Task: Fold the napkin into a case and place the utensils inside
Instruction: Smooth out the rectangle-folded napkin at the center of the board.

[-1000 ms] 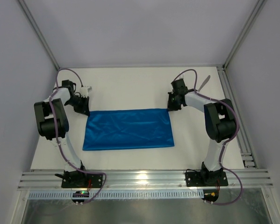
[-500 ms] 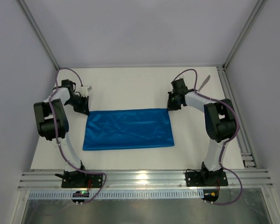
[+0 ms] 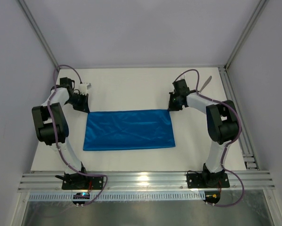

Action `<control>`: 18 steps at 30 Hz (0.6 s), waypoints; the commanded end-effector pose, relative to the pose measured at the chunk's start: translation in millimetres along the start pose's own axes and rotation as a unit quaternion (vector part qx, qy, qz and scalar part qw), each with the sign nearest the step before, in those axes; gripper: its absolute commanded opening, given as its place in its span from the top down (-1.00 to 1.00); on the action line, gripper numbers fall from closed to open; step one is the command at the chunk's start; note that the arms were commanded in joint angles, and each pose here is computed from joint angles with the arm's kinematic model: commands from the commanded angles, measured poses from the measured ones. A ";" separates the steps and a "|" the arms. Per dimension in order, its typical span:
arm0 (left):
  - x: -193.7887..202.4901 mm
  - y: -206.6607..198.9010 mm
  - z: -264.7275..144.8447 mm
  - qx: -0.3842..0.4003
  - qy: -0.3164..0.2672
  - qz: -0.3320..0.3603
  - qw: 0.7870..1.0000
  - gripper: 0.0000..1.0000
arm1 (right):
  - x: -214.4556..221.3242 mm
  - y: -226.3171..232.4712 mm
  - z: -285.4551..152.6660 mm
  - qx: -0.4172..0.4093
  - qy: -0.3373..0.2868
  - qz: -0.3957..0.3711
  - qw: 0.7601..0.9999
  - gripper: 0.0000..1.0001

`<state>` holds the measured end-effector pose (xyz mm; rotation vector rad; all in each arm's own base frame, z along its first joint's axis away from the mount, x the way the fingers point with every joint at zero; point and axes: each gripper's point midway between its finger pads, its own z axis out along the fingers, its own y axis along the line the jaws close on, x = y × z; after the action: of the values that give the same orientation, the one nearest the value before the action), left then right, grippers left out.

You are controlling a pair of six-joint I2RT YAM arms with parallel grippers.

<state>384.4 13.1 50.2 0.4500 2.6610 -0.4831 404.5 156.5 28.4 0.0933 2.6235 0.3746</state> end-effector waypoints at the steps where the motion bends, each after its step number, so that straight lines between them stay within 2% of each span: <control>1: -27.6 1.3 -10.2 -0.017 -0.044 0.018 0.999 1.00 | -25.4 8.8 -17.2 -0.013 -0.041 -0.002 0.999 0.93; 12: -25.0 14.5 9.4 -0.029 -0.029 0.008 0.999 1.00 | -25.7 -1.2 -8.9 0.003 -0.039 0.008 0.999 0.92; 18: -31.6 20.8 10.4 -0.041 -0.042 0.006 0.998 1.00 | -28.2 -7.0 -7.8 0.011 -0.044 0.013 0.999 0.93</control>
<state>398.8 16.3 36.8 0.4231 2.6584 -0.4304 408.6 146.7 28.4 0.1251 2.6164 0.3489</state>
